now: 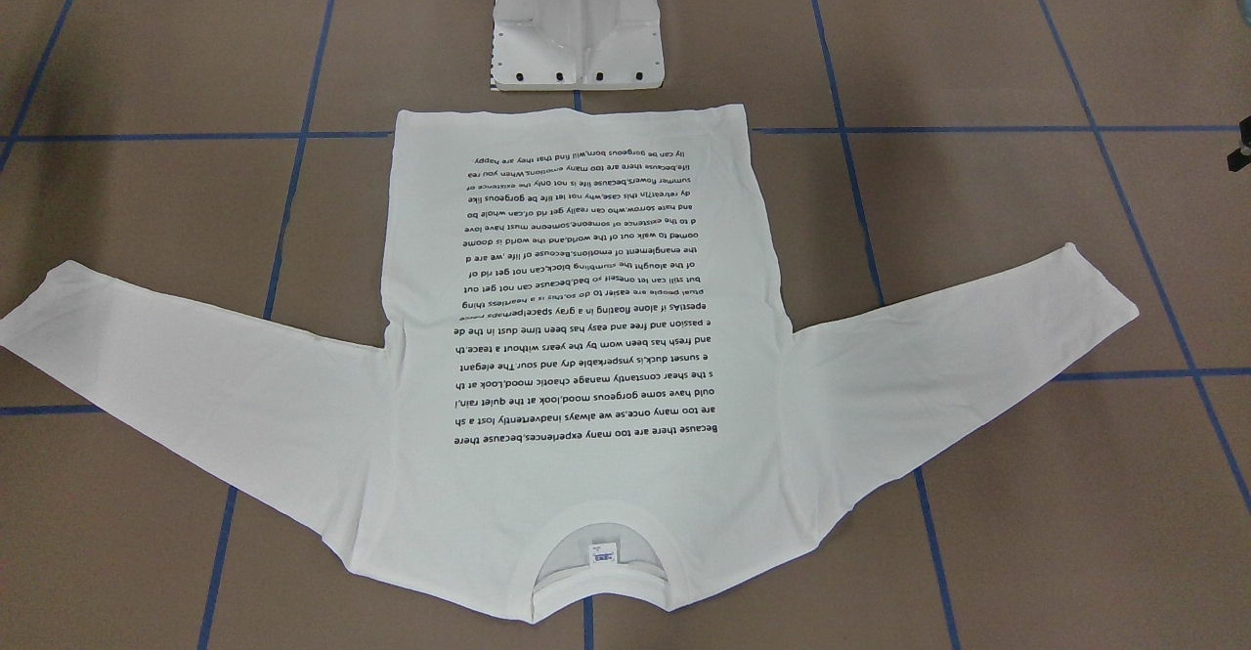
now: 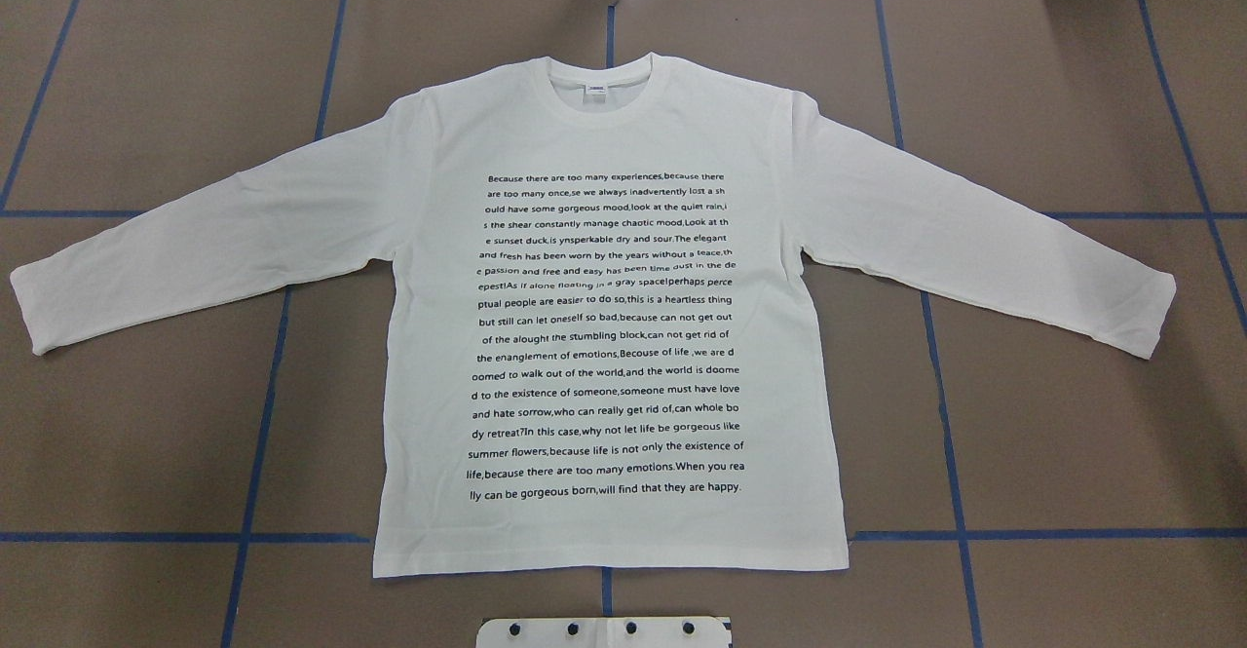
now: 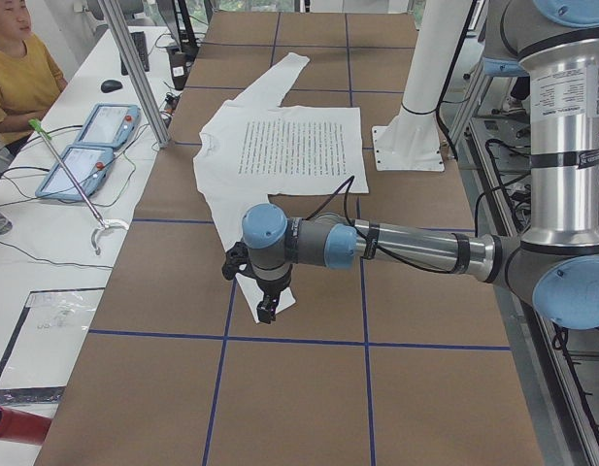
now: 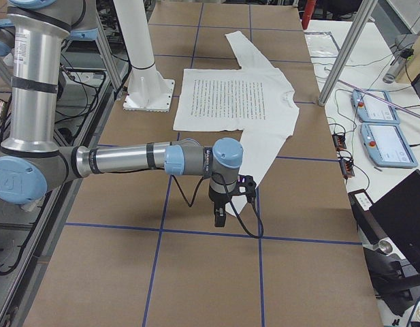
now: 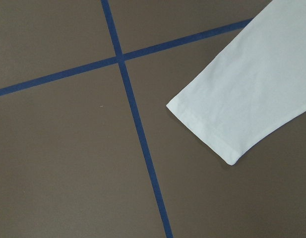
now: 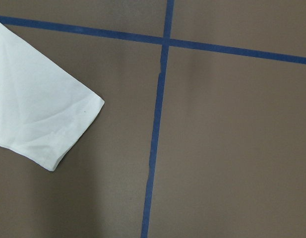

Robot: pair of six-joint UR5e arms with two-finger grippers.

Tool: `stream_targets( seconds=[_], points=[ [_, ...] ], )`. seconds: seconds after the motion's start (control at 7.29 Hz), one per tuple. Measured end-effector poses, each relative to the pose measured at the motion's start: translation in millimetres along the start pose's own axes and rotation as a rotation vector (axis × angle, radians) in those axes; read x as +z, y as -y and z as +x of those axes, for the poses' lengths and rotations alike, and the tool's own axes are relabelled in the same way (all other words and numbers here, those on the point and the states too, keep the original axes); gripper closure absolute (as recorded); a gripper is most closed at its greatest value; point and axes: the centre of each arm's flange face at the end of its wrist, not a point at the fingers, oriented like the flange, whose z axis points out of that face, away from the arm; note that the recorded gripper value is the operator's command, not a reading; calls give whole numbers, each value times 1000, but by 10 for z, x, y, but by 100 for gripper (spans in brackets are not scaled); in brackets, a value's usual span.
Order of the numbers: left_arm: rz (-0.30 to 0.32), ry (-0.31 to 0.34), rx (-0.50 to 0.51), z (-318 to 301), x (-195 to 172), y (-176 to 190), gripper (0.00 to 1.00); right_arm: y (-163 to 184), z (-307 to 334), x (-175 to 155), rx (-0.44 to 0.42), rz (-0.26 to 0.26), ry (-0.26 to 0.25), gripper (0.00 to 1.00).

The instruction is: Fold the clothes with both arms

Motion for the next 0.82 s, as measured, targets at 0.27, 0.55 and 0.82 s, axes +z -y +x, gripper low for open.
stream_targets(
  seconds=[0.27, 0.55, 0.82],
  points=[
    [40, 8, 38, 146, -183, 152, 0, 49, -81, -103, -15, 23, 0, 0],
    [125, 69, 125, 472, -598, 408, 0, 414, -357, -425, -75, 100, -4, 0],
    [296, 241, 261, 729, -1090, 837, 0, 796, -637, -781, -137, 186, -8, 0]
  ],
)
